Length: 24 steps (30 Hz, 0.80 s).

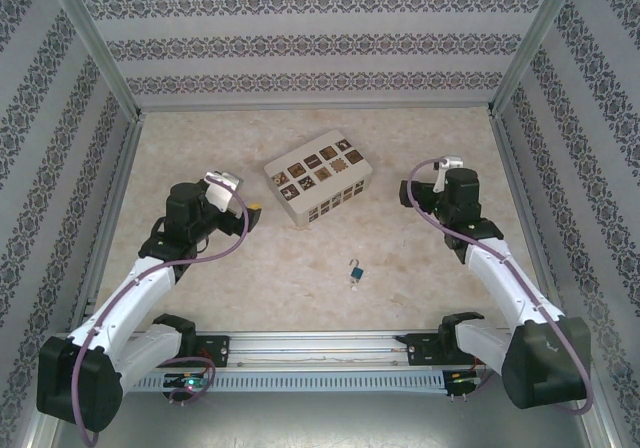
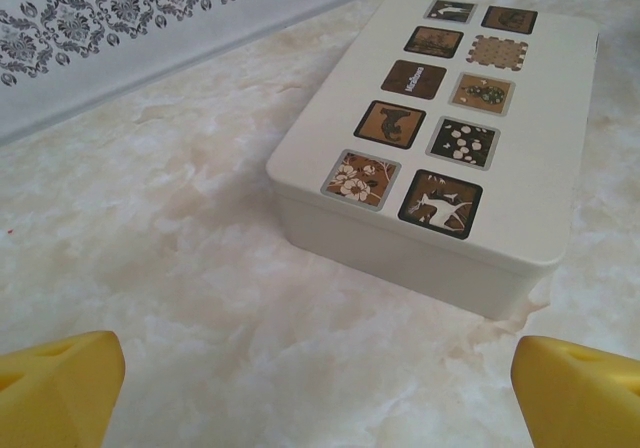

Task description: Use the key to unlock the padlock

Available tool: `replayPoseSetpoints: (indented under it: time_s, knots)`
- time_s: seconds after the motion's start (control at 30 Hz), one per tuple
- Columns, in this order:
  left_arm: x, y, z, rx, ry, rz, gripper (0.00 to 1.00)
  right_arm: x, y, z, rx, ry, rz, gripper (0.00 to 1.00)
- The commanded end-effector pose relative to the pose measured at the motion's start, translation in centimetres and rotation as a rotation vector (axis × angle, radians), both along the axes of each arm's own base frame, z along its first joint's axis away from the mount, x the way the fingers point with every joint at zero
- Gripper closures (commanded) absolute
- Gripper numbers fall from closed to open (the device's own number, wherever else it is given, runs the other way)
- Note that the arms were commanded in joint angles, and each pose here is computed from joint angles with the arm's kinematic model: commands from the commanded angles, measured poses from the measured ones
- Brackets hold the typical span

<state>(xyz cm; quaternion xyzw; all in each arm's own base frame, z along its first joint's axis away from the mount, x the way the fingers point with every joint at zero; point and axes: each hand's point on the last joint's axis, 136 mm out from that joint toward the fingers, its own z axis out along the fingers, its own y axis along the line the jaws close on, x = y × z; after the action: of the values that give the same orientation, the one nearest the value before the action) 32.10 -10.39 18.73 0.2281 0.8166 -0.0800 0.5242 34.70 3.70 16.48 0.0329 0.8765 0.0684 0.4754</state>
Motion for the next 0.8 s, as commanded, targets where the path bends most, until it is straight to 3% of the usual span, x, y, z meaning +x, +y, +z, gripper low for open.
replayPoseSetpoints:
  time_s: [0.0,0.4,0.77]
  knots:
    - [0.5,0.5,0.8,0.013,-0.057,0.010,0.01,0.6,-1.2,-0.8,-0.100,-0.031,-0.002,0.02]
    - [0.9,0.8,-0.1,0.024,-0.041,0.029,0.01,2.2,-2.1,-4.0,-0.121,-0.141,-0.004,0.02]
    - [1.2,0.2,-1.3,-0.012,-0.001,0.013,0.01,4.2,-2.4,-3.8,-0.126,-0.306,0.021,0.02]
